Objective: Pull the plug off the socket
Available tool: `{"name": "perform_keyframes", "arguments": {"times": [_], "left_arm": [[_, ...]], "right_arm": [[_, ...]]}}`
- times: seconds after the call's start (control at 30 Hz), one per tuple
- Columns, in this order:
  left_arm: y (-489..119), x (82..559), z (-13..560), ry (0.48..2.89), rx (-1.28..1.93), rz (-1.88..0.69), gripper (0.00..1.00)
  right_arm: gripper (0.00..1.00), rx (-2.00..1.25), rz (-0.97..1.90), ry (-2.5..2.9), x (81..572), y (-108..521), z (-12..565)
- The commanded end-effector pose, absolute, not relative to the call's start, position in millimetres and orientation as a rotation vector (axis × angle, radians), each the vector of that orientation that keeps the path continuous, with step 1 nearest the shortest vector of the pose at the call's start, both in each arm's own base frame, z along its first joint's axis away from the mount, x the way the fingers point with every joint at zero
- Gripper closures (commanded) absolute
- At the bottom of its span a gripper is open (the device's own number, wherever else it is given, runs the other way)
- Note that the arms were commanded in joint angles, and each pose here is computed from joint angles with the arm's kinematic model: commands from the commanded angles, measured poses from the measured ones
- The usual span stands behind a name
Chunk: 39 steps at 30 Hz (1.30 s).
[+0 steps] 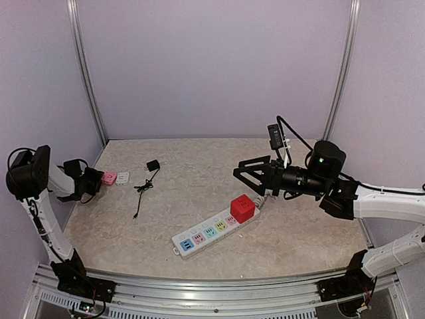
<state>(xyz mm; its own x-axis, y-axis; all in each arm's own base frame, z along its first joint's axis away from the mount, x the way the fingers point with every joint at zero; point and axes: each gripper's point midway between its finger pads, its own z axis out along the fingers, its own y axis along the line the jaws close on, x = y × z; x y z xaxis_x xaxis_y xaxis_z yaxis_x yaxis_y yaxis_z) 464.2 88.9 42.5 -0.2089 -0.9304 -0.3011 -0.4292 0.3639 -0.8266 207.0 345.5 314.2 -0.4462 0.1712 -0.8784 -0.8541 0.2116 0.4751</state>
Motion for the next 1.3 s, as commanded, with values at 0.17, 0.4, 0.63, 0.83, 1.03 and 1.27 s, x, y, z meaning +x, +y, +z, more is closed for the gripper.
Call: {"name": "perform_keyframes", "arguments": {"times": [0.17,0.4,0.63,0.83,1.03,1.27], "left_arm": [[88.0,458.4,44.8,1.880,-1.192,-0.601,0.39],[77.0,458.8,114.8,1.919,-0.960,-0.374,0.02],[-33.6,450.3,209.0,1.926,-0.355,-0.302,0.01],[-146.5,416.5,243.8,1.939,0.187,-0.512,0.01],[-242.4,368.6,239.5,1.940,0.595,-0.670,0.01],[-336.7,329.1,199.5,1.989,0.986,-0.688,0.01]], "right_arm": [[0.13,-0.654,1.400,1.580,206.9,340.5,306.1],[0.13,-0.618,1.326,1.625,214.1,331.7,298.7],[0.12,-0.555,1.272,1.675,228.3,315.3,288.1],[0.12,-0.496,1.224,1.713,243.2,293.5,278.7],[0.12,-0.393,1.159,1.768,262.0,264.1,261.7],[0.12,-0.276,1.102,1.858,281.4,233.7,235.0]]}}
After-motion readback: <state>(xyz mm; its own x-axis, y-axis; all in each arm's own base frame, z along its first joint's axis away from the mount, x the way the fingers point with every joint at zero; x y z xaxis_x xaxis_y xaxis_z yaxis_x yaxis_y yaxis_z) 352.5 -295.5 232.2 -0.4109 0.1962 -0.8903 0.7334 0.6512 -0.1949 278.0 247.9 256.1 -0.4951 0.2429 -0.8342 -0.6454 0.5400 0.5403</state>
